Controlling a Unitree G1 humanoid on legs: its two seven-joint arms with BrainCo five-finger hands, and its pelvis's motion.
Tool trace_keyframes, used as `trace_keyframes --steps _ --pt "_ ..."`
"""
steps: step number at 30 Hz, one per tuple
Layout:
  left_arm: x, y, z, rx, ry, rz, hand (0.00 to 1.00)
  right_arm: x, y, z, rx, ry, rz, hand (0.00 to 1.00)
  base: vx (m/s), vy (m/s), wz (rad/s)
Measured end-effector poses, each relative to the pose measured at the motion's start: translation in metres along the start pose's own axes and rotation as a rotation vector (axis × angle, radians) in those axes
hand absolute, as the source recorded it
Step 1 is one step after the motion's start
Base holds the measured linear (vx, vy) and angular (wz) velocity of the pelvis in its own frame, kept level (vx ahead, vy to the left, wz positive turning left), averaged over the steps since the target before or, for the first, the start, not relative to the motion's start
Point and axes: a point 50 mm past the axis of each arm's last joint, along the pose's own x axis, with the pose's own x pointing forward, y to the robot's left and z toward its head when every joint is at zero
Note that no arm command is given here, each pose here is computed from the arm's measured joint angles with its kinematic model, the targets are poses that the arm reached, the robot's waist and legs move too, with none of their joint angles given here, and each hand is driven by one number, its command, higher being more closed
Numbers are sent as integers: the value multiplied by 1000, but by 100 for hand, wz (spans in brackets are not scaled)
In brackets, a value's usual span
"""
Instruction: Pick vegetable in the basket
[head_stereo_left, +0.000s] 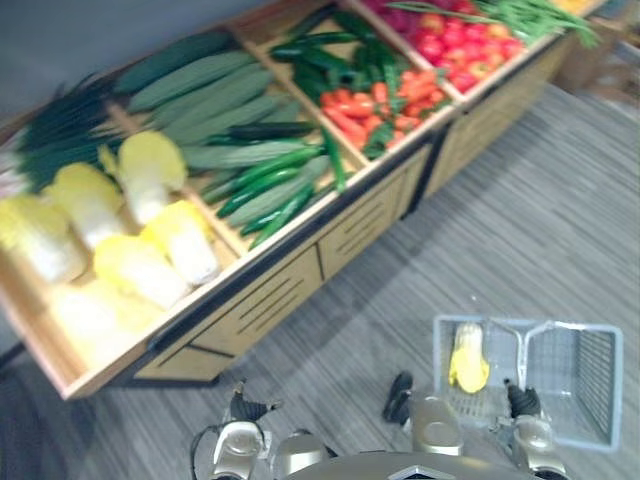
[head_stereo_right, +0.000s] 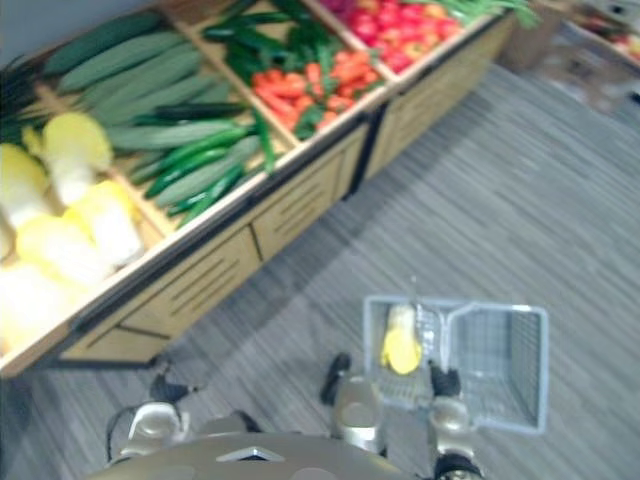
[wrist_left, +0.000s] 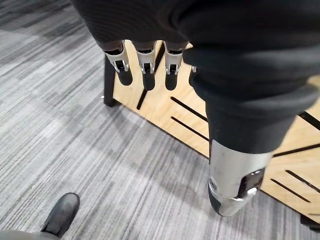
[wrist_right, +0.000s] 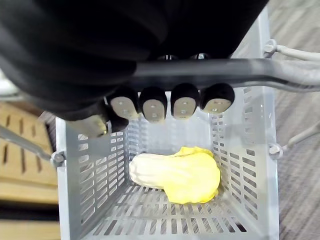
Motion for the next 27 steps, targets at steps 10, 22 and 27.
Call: trace_keyframes --steps 10,22,27 --pt "-4 -9 -14 -218 138 9 0 -9 0 -37 -68 173 26 100 -22 -128 -121" --pt "-6 -17 -1 -240 65 -13 0 -13 12 -38 -143 142 98 100 -42 -12 -86" --pt "-7 -17 -1 -217 49 -21 0 -12 11 -36 -171 125 104 100 41 107 -46"
